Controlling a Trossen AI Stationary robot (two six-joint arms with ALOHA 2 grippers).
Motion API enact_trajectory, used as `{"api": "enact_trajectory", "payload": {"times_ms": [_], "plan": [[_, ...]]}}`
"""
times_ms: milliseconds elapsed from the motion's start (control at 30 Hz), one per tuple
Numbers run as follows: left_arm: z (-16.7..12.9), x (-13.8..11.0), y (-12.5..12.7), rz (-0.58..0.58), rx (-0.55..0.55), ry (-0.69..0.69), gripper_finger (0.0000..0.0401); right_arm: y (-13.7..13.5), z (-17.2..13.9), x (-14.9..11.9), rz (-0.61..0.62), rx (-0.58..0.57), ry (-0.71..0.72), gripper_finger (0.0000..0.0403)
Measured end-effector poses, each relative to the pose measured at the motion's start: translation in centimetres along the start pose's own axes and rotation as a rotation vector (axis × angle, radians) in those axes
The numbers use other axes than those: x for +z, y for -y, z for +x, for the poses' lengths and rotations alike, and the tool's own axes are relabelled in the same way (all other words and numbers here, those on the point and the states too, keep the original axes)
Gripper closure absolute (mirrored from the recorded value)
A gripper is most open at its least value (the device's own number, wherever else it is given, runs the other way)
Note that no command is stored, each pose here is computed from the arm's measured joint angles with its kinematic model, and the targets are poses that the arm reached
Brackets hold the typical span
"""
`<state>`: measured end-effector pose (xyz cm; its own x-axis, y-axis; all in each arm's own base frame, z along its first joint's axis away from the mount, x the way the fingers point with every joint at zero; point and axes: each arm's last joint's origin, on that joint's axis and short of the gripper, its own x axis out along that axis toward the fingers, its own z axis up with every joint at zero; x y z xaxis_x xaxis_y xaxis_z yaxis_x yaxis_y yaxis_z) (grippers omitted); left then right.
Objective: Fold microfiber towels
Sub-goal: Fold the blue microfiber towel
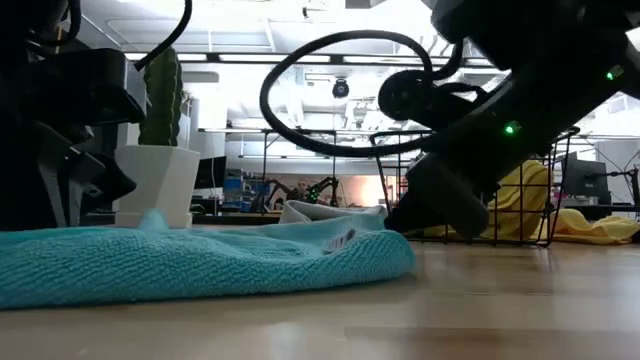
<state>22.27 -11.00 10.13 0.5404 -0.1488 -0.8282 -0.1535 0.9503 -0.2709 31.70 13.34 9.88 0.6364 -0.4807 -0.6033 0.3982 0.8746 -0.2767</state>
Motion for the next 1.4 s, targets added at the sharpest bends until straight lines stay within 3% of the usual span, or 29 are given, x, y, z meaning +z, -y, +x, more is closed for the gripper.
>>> {"api": "enact_trajectory", "payload": {"times_ms": [67,333,500,567,733,933,1167,1400], "plan": [[0.0,0.0,0.0,0.0,-0.009,-0.006,0.04,0.0,0.0,0.3,0.001,-0.018,0.016,0.039],[0.0,-0.1,0.0,0.009,-0.014,-0.03,0.0401,-2.3,-2.0,4.6,-0.073,0.062,0.082,0.0401],[0.0,-0.2,0.0,0.01,-0.022,-0.037,0.0401,-4.0,-3.9,7.6,-0.194,0.242,0.104,0.0402],[-0.1,-0.3,0.1,0.004,-0.033,-0.049,0.0401,-4.1,-4.3,8.1,-0.201,0.253,0.081,0.0401],[-0.3,-1.1,1.2,-0.001,-0.114,-0.119,0.0401,-2.8,-3.9,6.7,-0.118,0.156,-0.078,0.0398],[-0.5,-2.2,2.3,0.028,-0.147,-0.147,0.0401,-1.1,-1.8,3.2,0.0,0.131,-0.218,0.0383],[-0.5,-2.2,2.3,0.017,-0.123,-0.124,0.0401,-0.7,0.2,2.0,0.109,0.337,-0.171,0.03],[-0.5,-2.0,2.2,0.013,-0.117,-0.111,0.0401,-0.8,2.1,1.5,0.097,0.333,-0.094,0.0255]]}}
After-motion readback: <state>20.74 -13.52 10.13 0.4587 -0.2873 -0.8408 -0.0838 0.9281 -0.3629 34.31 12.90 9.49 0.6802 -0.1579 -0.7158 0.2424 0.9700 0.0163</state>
